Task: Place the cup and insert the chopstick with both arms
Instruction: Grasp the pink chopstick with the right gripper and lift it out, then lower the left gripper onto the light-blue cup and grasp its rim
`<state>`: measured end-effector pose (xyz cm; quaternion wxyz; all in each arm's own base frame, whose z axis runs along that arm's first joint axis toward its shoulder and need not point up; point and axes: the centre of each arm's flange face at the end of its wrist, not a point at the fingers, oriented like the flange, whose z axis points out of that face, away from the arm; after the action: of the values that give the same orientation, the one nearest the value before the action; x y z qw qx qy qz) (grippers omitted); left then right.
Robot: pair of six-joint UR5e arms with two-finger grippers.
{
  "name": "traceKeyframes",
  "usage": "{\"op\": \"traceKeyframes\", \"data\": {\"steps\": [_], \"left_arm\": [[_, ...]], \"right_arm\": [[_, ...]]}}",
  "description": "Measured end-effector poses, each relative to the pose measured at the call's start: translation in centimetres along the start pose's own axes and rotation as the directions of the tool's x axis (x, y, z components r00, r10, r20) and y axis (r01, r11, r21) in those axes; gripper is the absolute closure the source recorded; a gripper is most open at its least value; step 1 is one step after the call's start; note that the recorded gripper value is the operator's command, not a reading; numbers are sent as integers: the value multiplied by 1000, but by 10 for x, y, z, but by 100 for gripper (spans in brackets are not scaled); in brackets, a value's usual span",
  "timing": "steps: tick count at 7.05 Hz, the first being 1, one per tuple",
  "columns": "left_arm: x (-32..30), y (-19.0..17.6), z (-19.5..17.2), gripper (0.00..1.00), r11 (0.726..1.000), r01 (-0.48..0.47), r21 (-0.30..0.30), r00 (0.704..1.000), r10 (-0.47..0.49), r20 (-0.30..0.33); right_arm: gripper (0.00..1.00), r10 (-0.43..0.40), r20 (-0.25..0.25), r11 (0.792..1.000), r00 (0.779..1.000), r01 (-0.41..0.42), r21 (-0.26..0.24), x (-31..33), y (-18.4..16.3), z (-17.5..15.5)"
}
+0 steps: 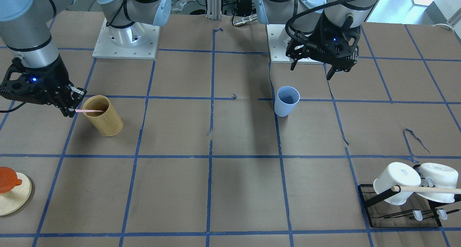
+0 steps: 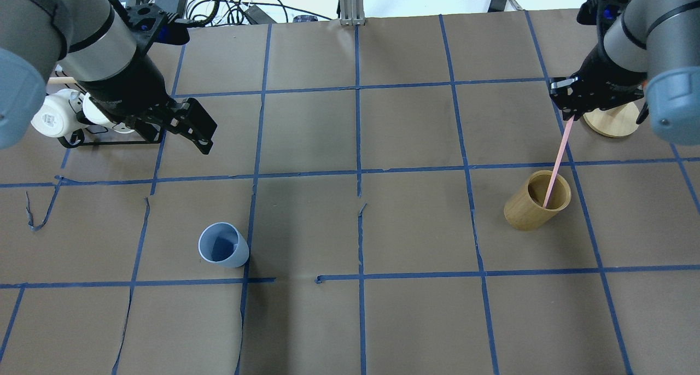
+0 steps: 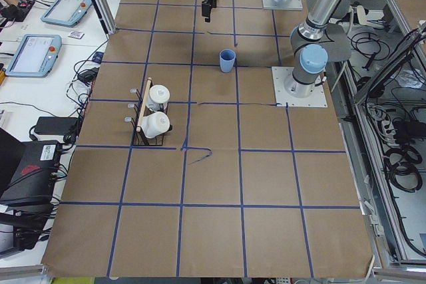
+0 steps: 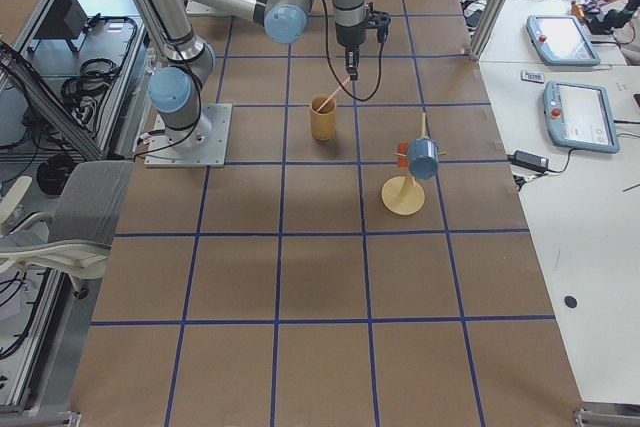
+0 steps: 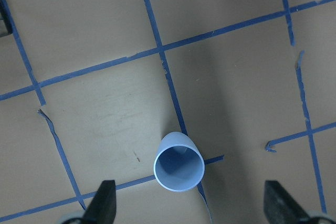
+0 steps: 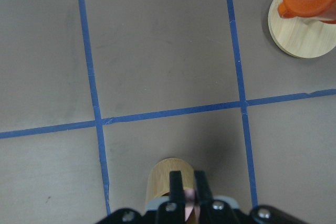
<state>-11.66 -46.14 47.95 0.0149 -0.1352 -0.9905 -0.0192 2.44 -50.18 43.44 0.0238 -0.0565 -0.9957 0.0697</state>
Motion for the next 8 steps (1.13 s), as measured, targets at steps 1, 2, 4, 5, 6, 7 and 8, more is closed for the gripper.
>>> {"op": "traceKeyframes", "data": {"steps": [1,2,4,5,6,7,8], "left_arm": [[-14,2,6,0,1000,-18,-9,1000,18,-12],[-26,4,10,0,999,-46,-8,999,46,-29],[-34,9,10,0,998,-68,2,997,68,-42],[-34,10,10,0,997,-72,3,997,72,-41],[-34,10,9,0,998,-70,4,997,70,-38],[-34,10,7,0,998,-63,6,997,63,-36],[-34,11,8,0,998,-59,3,998,59,-37]], "right_arm": [[100,0,6,1000,1000,0,-9,1,-7,-28],[100,-1,9,1000,1000,1,-14,2,-14,-57],[100,-3,15,1000,1000,4,-21,2,-24,-93],[100,-6,19,1000,1000,6,-28,1,-29,-94],[100,-6,35,1000,999,7,-24,-2,-33,-93],[100,-6,64,1000,998,6,-10,-6,-38,-92],[100,-9,85,1000,996,9,2,-10,-43,-87]]}}
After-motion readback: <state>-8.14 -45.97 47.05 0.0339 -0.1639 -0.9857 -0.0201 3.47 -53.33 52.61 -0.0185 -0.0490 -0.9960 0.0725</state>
